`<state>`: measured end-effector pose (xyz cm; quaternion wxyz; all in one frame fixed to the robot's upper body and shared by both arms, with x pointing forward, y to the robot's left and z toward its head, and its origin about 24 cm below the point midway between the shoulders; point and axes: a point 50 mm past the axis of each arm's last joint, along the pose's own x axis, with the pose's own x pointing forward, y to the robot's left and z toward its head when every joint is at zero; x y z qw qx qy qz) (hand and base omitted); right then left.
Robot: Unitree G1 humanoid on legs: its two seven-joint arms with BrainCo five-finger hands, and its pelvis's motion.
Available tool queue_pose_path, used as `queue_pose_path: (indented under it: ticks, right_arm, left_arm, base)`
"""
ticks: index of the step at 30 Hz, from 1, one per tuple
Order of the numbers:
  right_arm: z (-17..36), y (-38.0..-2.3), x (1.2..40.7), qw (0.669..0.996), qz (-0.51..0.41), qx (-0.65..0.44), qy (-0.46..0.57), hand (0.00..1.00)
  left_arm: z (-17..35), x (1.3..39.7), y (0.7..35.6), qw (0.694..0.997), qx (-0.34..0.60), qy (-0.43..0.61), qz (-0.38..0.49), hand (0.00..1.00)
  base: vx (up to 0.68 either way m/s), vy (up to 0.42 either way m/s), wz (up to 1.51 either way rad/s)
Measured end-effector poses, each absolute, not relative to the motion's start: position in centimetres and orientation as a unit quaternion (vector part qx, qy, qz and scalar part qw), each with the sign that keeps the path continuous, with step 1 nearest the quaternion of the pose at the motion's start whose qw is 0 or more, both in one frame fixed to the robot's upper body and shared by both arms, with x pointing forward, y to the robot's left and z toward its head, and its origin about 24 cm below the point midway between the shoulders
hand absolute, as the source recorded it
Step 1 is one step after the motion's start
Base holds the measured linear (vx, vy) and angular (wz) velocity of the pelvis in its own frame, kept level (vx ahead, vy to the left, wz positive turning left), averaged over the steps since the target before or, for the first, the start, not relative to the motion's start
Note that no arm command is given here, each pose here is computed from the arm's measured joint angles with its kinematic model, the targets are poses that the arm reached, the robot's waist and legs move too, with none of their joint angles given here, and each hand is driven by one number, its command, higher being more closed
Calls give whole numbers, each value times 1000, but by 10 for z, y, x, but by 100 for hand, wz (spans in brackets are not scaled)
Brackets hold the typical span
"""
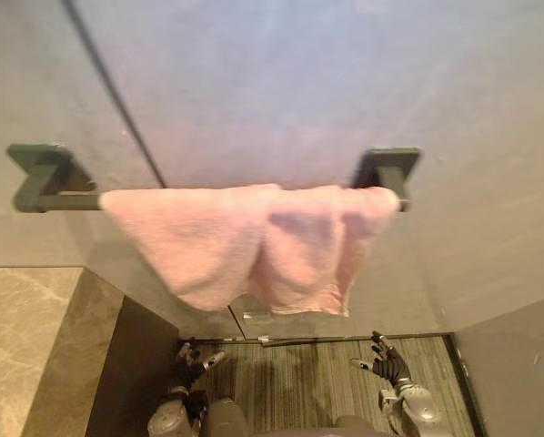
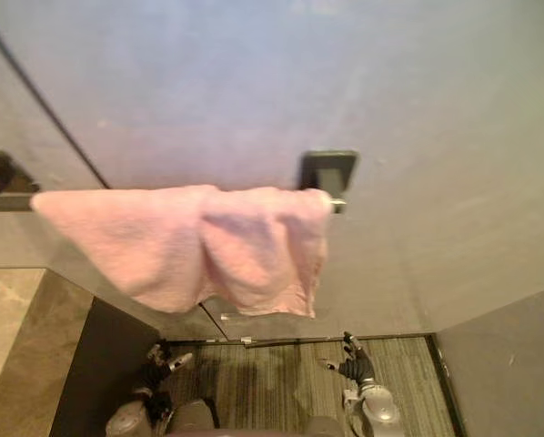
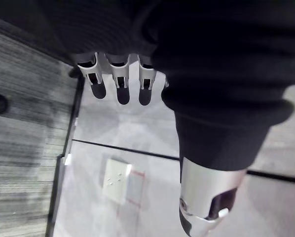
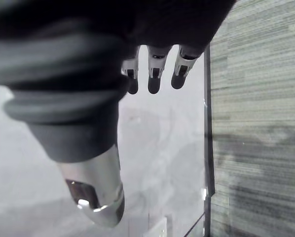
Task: Organize washtable
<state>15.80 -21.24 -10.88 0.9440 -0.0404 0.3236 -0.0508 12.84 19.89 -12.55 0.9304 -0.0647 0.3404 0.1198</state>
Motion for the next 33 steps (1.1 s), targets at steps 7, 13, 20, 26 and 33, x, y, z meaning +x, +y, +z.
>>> queue_pose_path:
  ticks: [7, 13, 20, 26, 33]
  right_arm:
    - [-110, -220, 150, 940, -70, -44, 330, 0]
    - [-105, -223, 153, 944, -83, -44, 317, 0]
    - [-119, -229, 141, 927, -110, -26, 356, 0]
    - [-127, -230, 132, 918, -113, -23, 380, 0]
    - [-133, -230, 123, 909, -112, -25, 401, 0]
  left_arm:
    - [-127, 134, 171, 933, -80, 342, 75, 0]
    - [-122, 138, 174, 938, -78, 328, 77, 0]
    - [-125, 132, 196, 934, -44, 343, 84, 0]
    - [-136, 109, 198, 919, -35, 384, 86, 0]
    - [-145, 90, 199, 902, -35, 419, 93, 0]
  base:
    - [-155, -248, 85]
    - [-140, 21, 48]
    - [-78, 112, 43]
    - [-121, -8, 13]
    - [-78, -16, 6]
